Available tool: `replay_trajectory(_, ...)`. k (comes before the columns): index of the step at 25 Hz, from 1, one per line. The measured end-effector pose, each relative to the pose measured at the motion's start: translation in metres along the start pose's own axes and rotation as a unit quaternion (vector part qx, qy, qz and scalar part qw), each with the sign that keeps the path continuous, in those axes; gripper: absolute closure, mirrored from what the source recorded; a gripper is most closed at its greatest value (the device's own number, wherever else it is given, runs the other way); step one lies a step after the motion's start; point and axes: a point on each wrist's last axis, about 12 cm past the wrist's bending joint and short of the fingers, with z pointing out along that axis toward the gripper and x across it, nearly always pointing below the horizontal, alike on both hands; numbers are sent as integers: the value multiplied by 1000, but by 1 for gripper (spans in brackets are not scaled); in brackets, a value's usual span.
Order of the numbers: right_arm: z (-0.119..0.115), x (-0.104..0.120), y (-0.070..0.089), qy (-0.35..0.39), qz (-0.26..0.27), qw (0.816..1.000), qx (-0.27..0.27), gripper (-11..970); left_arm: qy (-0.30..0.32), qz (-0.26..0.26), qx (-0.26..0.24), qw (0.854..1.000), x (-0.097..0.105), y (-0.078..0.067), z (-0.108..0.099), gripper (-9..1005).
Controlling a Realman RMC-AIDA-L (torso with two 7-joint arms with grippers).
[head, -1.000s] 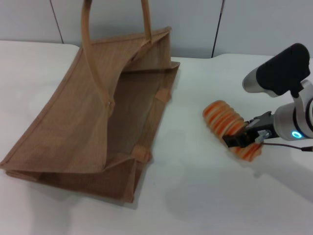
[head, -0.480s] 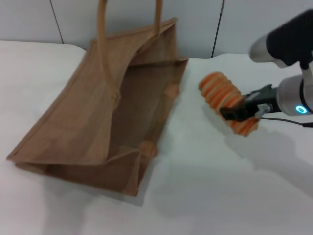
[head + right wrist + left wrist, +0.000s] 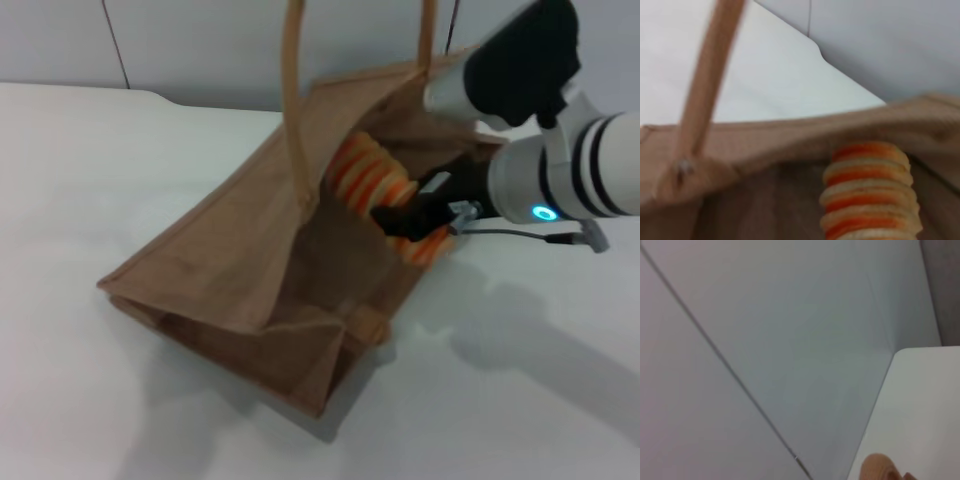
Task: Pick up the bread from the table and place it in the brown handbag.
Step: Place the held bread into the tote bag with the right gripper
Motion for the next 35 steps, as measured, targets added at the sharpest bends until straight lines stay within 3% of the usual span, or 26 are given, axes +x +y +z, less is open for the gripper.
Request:
replay_trajectory(8,23,-7,6,1,-22,1000,-6,520,-11,19,22,1000,-15,-18,8,857)
replay_trajectory(24,43,-11,-3,-1,-16,1000,-13,585,-35,34,33,998,-28,-26,6,854)
replay_trajectory(30,43,-16,-2,-26,2,999,-19,542,-35,35,33,998,-28,-27,6,853)
replay_trajectory(35,43,-16,-4,-31,7,999,-18,431,-32,35,27,999,-25,-27,4,852)
